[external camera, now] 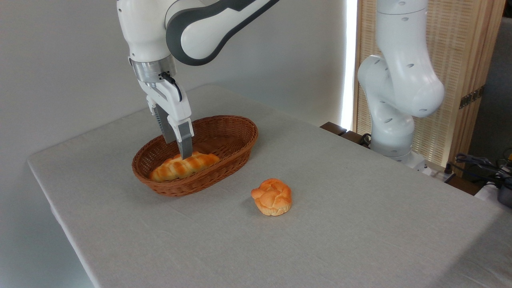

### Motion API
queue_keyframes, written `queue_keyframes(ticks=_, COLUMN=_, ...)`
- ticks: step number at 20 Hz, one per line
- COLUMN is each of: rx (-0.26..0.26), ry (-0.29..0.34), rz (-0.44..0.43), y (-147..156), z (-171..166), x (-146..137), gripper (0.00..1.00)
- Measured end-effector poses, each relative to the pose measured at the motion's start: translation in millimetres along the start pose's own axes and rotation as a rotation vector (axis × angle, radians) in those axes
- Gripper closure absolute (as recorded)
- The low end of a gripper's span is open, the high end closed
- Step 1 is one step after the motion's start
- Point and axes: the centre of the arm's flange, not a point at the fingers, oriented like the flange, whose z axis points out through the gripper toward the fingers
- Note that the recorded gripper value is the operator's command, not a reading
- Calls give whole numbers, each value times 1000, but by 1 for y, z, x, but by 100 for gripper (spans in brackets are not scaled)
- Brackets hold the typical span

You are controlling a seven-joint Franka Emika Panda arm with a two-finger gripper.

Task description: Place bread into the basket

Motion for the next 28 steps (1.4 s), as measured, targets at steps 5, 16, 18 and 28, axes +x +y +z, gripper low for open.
queue_keyframes(ticks=5, rx=22, ry=27, rz=-15, y=-27, z=-35, x=-18, gripper=0)
queue_keyframes(ticks=16, rx=57, ry=57, rz=-22, y=-158, z=-160, x=-132, gripper=0)
queue_keyframes(ticks=18, rx=66, ry=66, rz=-37, y=-170, z=-166, x=-145, gripper=0)
queue_keyframes(ticks=28, rx=95, ry=45, rz=-45, y=-175, z=-173, x=-151, gripper=0)
